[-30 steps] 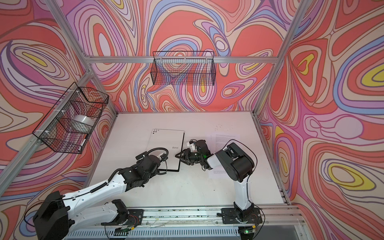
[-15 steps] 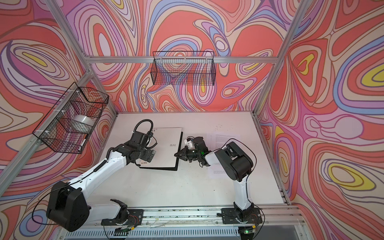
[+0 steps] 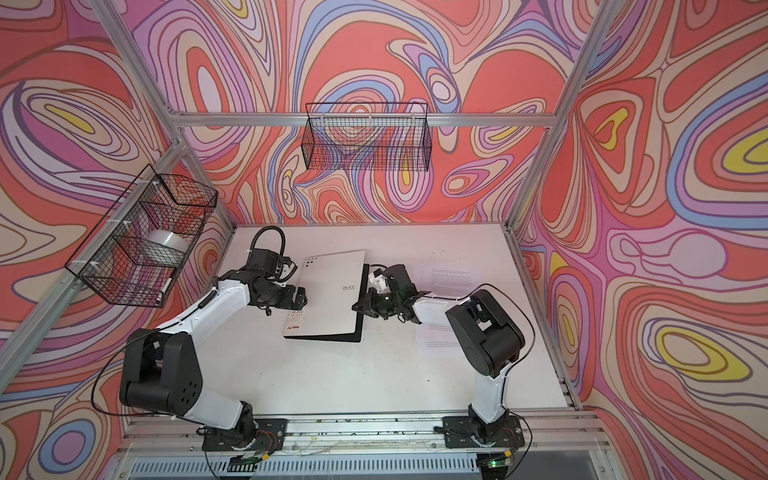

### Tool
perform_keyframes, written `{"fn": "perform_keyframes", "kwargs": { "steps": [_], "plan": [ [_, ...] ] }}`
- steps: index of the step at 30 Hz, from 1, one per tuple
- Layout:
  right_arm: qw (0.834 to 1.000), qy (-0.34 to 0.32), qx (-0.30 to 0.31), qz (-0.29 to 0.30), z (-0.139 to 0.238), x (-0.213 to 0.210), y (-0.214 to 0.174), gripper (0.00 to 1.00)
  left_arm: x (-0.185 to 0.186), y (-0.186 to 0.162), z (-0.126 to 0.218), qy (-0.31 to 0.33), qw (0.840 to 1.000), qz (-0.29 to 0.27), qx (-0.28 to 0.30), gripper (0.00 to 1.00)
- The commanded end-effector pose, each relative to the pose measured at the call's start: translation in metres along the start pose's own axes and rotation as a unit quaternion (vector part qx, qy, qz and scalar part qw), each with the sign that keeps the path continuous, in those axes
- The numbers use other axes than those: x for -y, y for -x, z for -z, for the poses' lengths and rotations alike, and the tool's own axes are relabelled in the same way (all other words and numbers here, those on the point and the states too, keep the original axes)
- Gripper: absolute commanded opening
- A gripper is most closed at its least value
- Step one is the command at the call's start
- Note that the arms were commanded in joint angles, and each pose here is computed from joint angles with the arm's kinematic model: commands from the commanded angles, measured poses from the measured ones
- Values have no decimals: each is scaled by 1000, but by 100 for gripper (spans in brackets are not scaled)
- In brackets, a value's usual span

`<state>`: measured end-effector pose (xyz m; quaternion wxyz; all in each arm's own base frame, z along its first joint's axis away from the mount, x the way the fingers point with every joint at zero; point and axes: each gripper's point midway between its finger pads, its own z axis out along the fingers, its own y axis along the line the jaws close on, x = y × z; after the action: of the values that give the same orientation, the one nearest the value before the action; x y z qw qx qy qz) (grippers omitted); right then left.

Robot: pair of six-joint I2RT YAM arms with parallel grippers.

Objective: Put the files into the folder

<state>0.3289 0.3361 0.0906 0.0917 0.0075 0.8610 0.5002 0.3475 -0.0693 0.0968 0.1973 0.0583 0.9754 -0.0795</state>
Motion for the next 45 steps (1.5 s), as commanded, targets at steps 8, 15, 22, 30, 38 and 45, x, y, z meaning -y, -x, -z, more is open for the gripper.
{"fn": "perform_keyframes", "kwargs": {
  "steps": [8, 15, 22, 30, 38, 45],
  "plan": [
    [996, -74, -23, 36, 14, 10, -11, 0, 38, -7, 4, -123, 992, 9, -34, 100],
    [993, -93, -40, 55, 24, 11, -14, 0, 51, -8, 9, -186, 981, 23, -48, 100],
    [994, -83, -29, 64, 39, 3, -7, 0, 66, -6, 25, -247, 967, 19, -52, 100],
    [992, -103, -30, 66, 63, 6, 0, 0, 63, -1, 33, -241, 969, 12, -44, 100],
    [991, -81, -55, 92, 79, -21, 3, 0, 63, 9, 39, -242, 970, 6, -35, 100],
    [993, -49, -54, 94, 74, -39, 14, 4, 64, 23, 36, -247, 968, 18, -31, 100]
  ]
}}
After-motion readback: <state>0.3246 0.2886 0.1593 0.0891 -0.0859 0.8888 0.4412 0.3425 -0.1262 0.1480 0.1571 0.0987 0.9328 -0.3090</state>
